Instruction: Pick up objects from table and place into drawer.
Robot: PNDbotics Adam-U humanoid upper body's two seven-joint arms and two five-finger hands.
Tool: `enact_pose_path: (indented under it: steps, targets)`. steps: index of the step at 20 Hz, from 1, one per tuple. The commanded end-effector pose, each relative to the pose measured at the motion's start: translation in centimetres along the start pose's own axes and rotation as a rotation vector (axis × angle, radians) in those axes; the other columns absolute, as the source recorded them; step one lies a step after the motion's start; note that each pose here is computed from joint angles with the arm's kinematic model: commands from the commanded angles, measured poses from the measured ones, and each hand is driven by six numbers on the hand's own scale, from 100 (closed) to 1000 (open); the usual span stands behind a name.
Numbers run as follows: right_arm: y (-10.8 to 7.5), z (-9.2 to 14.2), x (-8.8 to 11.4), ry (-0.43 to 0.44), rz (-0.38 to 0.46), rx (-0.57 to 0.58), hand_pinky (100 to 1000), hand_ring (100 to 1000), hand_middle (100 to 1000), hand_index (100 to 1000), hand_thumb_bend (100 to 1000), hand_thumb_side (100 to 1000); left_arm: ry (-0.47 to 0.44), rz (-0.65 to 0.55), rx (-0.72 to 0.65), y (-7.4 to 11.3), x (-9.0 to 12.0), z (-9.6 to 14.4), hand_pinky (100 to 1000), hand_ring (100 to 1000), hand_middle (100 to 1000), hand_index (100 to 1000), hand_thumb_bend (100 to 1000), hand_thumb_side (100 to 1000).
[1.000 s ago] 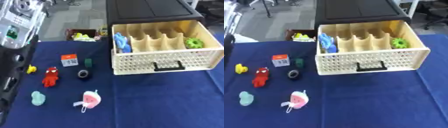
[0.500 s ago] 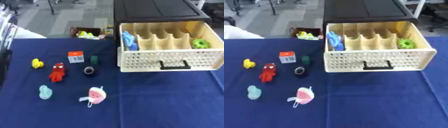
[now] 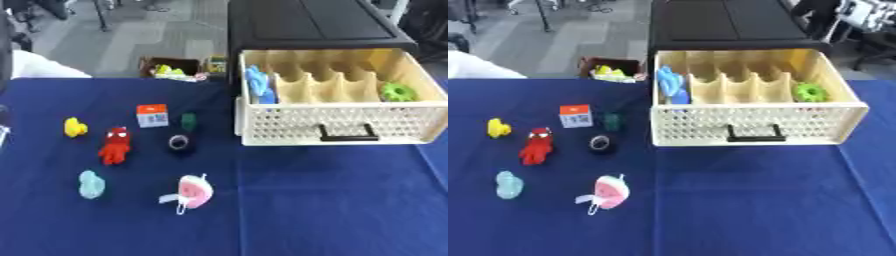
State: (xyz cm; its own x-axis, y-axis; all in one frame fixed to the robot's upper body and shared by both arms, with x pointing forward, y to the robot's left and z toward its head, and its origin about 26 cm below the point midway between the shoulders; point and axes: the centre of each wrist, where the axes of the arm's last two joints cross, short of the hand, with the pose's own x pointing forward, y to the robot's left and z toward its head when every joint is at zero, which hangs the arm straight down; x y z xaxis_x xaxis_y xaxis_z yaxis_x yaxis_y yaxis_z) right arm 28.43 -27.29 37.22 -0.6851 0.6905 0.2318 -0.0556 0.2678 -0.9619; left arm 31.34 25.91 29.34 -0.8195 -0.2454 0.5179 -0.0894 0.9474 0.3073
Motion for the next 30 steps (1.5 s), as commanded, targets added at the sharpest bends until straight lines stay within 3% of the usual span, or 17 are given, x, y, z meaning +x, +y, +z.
enact_pose_path:
  steps: [1, 10, 17, 24, 30]
  targets:
    - [-0.5, 0.1, 0.7, -0.007, 0.027, 0.106, 589, 671, 610, 800, 100, 1000, -0.009, 0.002, 0.042, 0.5, 0.0, 0.8, 429, 577, 578, 733, 100, 866]
    - [1.1, -1.1, 1.1, -0.037, -0.076, 0.365, 616, 713, 678, 872, 100, 1000, 0.108, 0.002, 0.061, 0.5, -1.7, 3.7, 423, 572, 572, 722, 100, 917]
    - [2.1, -0.9, 0.4, -0.021, -0.154, 0.476, 638, 740, 706, 895, 100, 1000, 0.157, -0.009, 0.041, 0.6, -2.1, 4.5, 423, 572, 572, 721, 100, 935]
    - [4.2, -1.2, -0.1, 0.034, -0.242, 0.652, 662, 766, 733, 900, 100, 1000, 0.178, 0.003, 0.036, 0.5, -2.3, 4.8, 422, 571, 571, 718, 100, 940]
    - [6.2, -1.8, -0.2, 0.110, -0.303, 0.739, 736, 816, 781, 935, 100, 1000, 0.176, 0.012, 0.045, 0.4, -2.4, 4.9, 421, 571, 570, 717, 100, 942]
